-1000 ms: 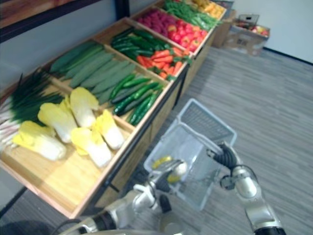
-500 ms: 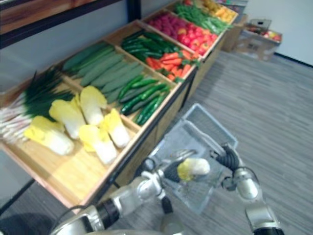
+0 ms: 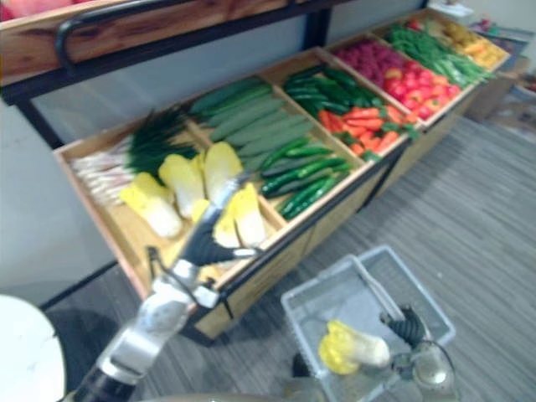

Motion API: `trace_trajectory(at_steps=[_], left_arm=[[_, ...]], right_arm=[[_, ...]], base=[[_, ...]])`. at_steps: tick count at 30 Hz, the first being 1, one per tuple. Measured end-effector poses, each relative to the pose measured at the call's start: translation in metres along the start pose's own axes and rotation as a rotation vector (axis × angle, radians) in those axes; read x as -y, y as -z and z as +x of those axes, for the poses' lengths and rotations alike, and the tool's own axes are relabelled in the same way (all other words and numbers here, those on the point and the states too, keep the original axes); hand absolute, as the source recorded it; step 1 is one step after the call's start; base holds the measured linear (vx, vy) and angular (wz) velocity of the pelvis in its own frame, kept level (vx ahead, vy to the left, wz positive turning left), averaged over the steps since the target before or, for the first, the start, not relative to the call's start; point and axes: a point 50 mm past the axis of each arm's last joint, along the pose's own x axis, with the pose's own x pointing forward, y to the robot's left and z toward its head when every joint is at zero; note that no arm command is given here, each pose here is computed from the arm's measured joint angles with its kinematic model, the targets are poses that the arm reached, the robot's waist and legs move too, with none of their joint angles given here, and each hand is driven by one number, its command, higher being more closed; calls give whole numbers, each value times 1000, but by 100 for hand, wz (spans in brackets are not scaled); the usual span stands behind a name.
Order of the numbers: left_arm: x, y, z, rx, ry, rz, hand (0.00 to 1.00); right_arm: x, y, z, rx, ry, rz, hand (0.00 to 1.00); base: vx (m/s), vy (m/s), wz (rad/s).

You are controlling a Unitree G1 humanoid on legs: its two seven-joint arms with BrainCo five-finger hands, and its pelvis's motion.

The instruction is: Pick vegetable in the basket

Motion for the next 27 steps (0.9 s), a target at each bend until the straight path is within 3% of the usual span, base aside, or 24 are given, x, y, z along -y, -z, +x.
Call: trace_trajectory(at_steps=[7, 13, 16, 20, 22, 24, 27], left_arm=[[-92, 34, -67, -318, -508, 306, 0], [-127, 94, -155, -817, -757, 464, 0], [-123, 114, -210, -1121, -806, 474, 0], [-100, 129, -279, -1479, -751, 405, 0], [-75, 127, -323, -1708, -742, 257, 0], [-58, 123, -344, -1820, -745, 158, 0], [-23, 112, -370, -1981, -513, 53, 0]], right_arm=[[-9, 61, -24, -271, 103, 111, 100], [-10, 80, -33, -364, 148, 176, 100], [-11, 83, -35, -383, 174, 204, 100], [-12, 81, -33, -388, 191, 236, 100], [-13, 78, -29, -387, 189, 242, 100], [-13, 75, -26, -383, 189, 247, 100], [-15, 71, -21, -384, 183, 256, 100]], base=[[-24, -27, 53], [-42, -25, 41], [-35, -20, 23], [-17, -12, 14], [1, -11, -12], [22, -5, -22], [31, -5, -42]])
